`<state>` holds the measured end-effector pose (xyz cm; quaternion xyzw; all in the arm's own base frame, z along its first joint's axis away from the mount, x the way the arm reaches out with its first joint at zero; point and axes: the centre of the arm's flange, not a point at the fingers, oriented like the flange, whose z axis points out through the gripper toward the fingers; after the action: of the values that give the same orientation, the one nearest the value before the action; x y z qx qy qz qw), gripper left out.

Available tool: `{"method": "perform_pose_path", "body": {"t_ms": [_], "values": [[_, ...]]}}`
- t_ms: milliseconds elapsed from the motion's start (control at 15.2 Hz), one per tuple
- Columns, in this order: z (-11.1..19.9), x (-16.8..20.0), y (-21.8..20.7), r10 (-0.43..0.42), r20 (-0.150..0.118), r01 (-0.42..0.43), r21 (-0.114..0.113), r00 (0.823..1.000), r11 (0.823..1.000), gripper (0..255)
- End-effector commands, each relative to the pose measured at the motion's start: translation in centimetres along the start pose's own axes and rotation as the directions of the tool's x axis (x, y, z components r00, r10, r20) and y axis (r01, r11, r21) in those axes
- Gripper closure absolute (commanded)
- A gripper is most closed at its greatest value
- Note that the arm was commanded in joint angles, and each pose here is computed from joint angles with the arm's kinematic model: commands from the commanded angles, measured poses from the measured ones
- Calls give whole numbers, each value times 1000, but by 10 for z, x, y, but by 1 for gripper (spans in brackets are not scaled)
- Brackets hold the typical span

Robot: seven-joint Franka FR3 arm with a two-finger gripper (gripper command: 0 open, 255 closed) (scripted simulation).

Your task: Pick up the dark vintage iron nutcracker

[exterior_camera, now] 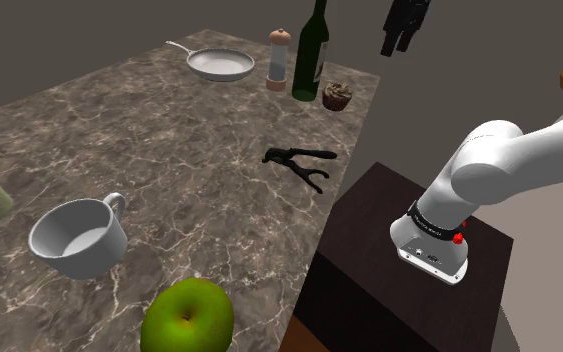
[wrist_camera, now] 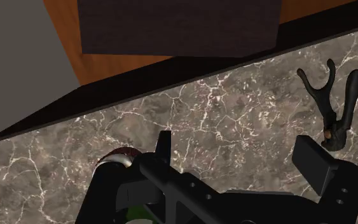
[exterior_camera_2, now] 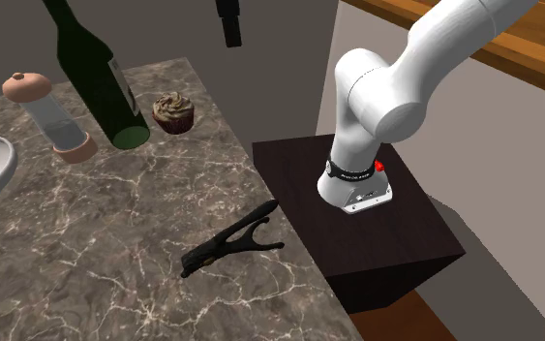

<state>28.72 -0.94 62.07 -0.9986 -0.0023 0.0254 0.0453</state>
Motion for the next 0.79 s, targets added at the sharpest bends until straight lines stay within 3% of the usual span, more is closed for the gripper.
{"method": "perform_pose_path", "body": {"t_ms": [0,726], "values": [[0,0,0,0,0,0,0,1000,1000,0],[84,56,-114,-106,82,108,-12,991,994,0]]}}
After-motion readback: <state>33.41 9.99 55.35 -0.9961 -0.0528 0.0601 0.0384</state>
